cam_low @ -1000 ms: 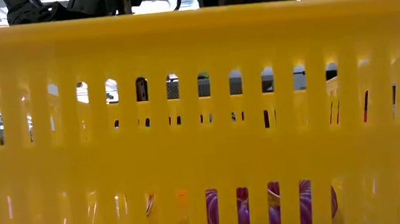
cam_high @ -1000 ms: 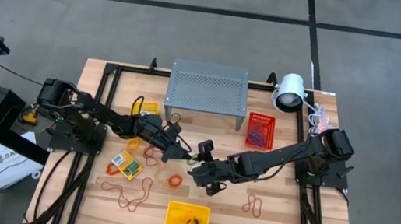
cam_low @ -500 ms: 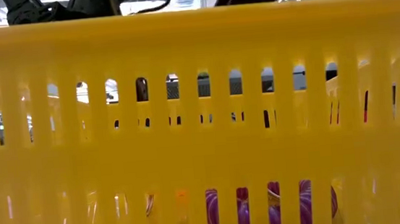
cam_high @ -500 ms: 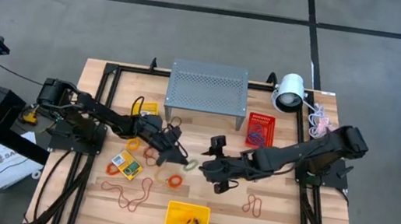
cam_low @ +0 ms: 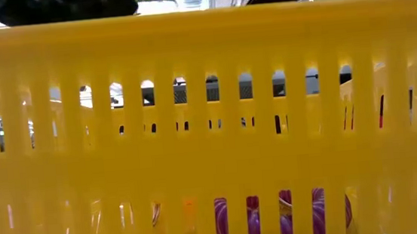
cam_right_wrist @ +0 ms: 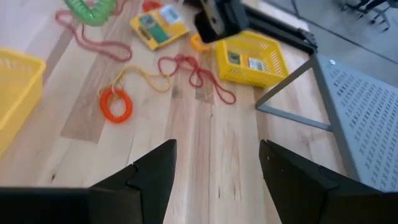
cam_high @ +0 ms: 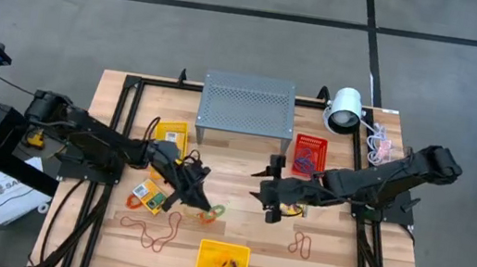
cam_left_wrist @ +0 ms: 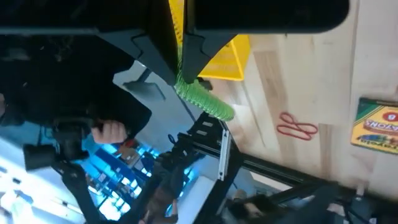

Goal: Pick & Place Office Desk Supplies
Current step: Put the green spiral keychain into the bottom yellow bin

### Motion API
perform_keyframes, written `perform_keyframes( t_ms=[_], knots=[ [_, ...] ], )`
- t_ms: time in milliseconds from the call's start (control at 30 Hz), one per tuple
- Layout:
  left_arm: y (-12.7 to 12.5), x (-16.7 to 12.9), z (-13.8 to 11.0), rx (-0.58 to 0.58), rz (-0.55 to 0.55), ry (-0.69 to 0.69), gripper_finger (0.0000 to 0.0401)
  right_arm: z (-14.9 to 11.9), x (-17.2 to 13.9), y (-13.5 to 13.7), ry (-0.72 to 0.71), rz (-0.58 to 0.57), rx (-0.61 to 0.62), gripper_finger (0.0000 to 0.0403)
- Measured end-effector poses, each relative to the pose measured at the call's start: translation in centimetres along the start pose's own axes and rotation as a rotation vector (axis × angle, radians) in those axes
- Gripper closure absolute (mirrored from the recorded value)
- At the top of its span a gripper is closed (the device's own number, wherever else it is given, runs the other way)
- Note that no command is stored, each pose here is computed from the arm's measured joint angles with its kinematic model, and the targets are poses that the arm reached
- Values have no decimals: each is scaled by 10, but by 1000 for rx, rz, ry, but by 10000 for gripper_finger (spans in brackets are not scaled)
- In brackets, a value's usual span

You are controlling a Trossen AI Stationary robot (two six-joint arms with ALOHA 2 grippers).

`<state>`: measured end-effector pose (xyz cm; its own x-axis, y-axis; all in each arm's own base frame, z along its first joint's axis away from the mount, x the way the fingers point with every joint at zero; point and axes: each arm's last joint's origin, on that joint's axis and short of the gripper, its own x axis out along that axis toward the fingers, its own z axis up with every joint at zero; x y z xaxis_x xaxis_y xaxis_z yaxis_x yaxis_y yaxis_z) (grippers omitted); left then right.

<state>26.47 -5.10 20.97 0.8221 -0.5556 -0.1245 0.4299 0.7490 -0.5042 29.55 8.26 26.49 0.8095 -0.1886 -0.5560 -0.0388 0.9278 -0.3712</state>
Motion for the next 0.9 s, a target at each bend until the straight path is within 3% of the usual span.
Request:
perform_keyframes(
  t_ms=[200, 467, 900],
  knots=[
    [-18, -1, -3, 79, 41, 6, 397, -17, -1, -3, -82, -23, 86, 178],
    [-21, 7, -13, 101, 66, 42, 396, -25, 3, 1, -172, -6, 127, 178],
    [-24, 53, -21, 144, 75, 233, 396, -25, 8, 3, -182, 20, 151, 178]
  ],
)
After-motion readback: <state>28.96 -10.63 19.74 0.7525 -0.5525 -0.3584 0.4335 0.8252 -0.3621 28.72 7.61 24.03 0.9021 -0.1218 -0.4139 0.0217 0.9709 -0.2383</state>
